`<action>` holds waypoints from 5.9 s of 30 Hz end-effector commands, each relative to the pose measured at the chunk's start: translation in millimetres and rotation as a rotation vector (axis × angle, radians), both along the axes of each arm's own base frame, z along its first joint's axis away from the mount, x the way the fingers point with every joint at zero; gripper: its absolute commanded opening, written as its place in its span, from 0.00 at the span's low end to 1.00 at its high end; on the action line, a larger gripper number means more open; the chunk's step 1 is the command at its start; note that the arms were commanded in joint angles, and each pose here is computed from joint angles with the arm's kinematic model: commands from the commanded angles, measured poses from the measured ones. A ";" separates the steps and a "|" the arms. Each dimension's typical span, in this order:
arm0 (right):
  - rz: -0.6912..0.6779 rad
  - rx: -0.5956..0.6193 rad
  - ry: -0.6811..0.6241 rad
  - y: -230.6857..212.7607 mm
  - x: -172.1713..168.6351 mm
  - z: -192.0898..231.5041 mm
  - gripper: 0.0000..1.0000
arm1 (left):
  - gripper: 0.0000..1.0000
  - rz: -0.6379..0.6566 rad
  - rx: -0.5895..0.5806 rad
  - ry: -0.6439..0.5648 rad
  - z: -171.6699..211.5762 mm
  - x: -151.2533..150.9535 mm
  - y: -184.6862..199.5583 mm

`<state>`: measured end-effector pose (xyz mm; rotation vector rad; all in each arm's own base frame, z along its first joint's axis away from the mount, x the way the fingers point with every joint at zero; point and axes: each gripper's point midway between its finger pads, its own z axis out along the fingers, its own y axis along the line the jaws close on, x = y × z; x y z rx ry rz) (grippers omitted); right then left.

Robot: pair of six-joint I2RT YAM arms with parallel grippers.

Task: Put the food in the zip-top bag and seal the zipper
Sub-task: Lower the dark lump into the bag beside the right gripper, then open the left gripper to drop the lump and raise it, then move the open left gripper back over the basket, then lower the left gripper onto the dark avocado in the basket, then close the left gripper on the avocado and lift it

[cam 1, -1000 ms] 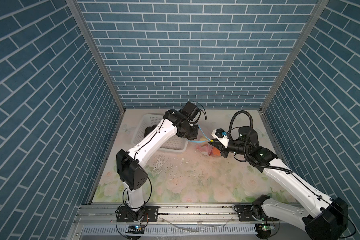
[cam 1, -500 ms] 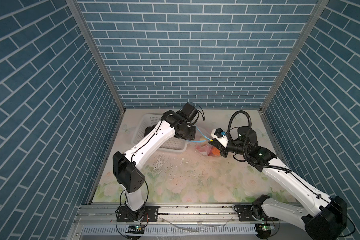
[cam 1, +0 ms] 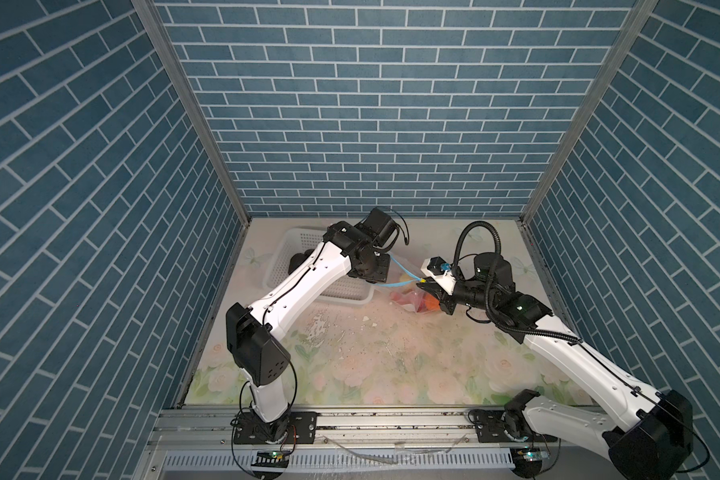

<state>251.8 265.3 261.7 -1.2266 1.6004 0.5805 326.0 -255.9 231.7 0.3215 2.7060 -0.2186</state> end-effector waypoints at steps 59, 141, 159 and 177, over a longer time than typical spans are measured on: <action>-0.033 -0.020 -0.087 -3.2 9.6 13.2 0.00 | 0.66 -0.014 0.016 -0.107 32.8 1.9 11.5; -0.035 0.016 -0.086 -2.9 6.6 14.2 0.00 | 0.52 0.359 0.200 0.210 -172.5 175.5 258.4; -0.038 0.017 -0.092 -5.4 4.0 13.1 0.00 | 0.44 0.342 0.086 0.174 -128.2 149.0 239.7; -0.038 0.026 -0.092 -5.9 2.9 12.8 0.00 | 0.40 0.295 -0.254 0.113 -85.3 99.1 178.3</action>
